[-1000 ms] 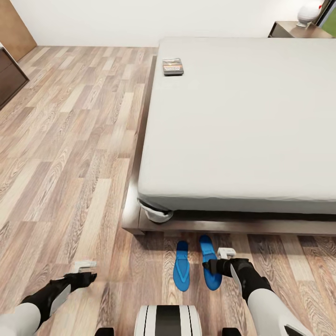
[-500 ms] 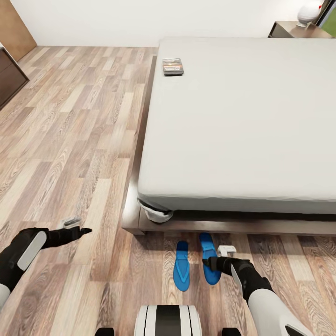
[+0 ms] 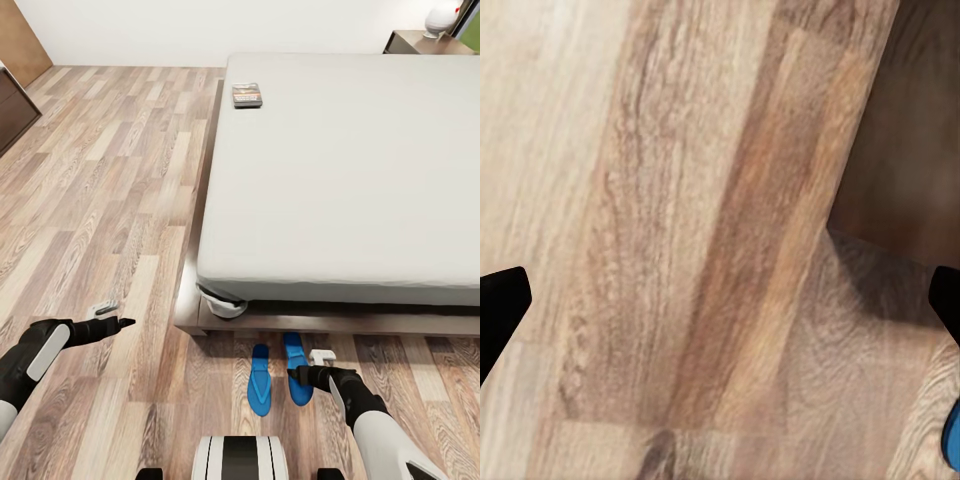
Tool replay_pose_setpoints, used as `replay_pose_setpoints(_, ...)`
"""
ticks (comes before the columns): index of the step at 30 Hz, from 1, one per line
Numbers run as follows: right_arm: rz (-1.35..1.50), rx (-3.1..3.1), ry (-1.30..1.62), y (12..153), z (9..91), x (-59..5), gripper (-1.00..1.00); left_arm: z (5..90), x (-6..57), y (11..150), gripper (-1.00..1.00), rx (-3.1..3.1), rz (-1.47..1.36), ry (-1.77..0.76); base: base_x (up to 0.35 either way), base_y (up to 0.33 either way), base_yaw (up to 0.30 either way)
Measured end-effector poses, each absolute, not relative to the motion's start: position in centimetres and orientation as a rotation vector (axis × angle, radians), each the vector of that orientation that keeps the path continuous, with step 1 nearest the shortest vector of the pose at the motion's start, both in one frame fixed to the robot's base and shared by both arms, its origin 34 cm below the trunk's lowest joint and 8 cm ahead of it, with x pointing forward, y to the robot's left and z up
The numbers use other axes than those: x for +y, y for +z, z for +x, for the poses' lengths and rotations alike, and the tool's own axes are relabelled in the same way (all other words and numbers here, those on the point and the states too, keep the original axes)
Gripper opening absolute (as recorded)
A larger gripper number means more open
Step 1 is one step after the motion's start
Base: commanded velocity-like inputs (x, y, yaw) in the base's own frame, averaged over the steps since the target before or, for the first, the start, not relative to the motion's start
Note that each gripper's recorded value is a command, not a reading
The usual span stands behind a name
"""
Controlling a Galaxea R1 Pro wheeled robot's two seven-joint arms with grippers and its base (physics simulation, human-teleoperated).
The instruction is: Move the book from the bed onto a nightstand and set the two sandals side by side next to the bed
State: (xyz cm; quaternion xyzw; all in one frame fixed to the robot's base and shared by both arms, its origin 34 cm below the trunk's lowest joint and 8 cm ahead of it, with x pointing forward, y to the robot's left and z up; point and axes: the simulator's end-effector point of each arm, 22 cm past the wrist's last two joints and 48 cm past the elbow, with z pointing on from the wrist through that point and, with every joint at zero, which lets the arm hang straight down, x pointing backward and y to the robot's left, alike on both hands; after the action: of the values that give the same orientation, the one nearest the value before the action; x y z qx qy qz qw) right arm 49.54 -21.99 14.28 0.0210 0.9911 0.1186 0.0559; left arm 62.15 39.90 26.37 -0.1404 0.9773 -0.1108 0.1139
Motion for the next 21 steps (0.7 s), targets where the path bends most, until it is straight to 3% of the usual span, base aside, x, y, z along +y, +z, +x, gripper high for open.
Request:
replay_pose_setpoints(14, 0.064, 3.005, 0.36, 14.3, 49.7, -22.0, -1.0, 62.1, 39.9, 26.4, 1.0, 2.866, -0.412, -0.326, 0.0, 0.0, 0.0)
replay_pose_setpoints(21, 0.064, 3.06, 0.314, 14.0, 47.0, -24.5, -1.0, 57.4, 38.0, 23.5, 1.0, 2.973, -0.442, -0.327, 0.0, 0.0, 0.0)
